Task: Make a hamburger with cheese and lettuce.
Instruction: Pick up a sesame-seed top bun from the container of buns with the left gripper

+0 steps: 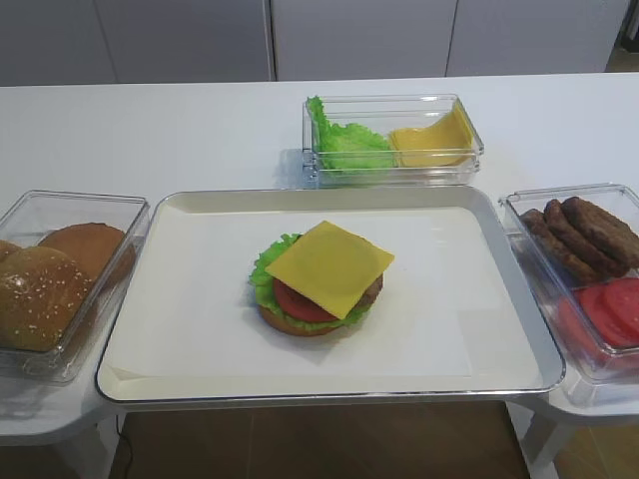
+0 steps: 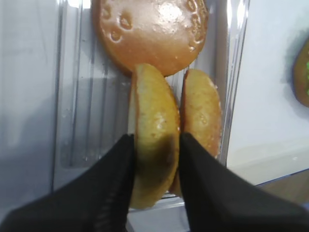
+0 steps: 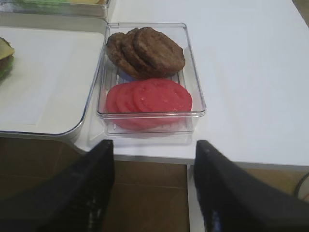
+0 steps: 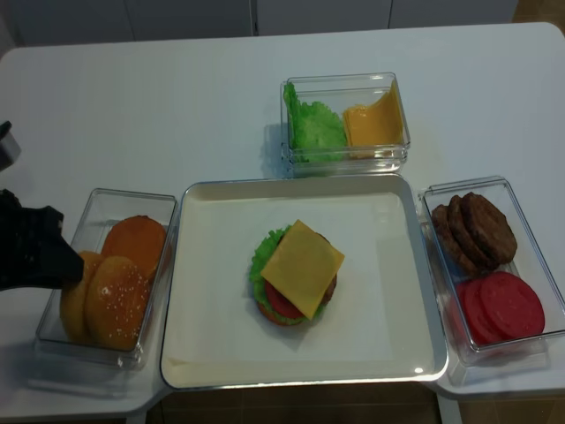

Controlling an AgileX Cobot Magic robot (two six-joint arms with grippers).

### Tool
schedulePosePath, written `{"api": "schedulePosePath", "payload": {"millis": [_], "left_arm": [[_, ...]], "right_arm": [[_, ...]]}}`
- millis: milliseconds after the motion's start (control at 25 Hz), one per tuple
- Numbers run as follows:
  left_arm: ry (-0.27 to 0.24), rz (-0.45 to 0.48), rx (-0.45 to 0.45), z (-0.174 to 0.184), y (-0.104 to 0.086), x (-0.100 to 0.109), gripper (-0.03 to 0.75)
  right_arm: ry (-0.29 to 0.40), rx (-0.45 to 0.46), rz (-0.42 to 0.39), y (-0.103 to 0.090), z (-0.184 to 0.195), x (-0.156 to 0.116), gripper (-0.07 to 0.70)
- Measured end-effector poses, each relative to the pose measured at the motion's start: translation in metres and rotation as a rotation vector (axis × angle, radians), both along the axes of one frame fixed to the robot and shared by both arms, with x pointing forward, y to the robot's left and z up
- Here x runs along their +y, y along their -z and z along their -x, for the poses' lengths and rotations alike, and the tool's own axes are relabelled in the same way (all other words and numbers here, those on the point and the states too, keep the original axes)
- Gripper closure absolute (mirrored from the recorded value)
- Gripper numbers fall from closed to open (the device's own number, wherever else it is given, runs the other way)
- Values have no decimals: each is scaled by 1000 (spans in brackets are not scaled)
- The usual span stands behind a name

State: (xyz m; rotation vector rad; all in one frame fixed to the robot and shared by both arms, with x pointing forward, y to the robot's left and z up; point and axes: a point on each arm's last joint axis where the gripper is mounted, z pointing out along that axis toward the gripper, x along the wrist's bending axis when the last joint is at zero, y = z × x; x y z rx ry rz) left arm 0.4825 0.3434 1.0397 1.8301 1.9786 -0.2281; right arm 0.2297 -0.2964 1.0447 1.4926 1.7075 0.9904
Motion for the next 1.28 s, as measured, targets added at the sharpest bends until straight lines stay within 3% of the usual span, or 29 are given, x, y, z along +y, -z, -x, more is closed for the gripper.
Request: {"api": "schedulePosePath", "payload": {"millis": [480, 1280], "left_arm": [[2, -5, 2, 0, 0, 0, 401], [1, -15, 16, 3, 6, 1, 426]], "right_arm": [[0, 0, 0, 0, 0, 0, 229], [0, 0, 0, 0, 0, 0, 229]]}}
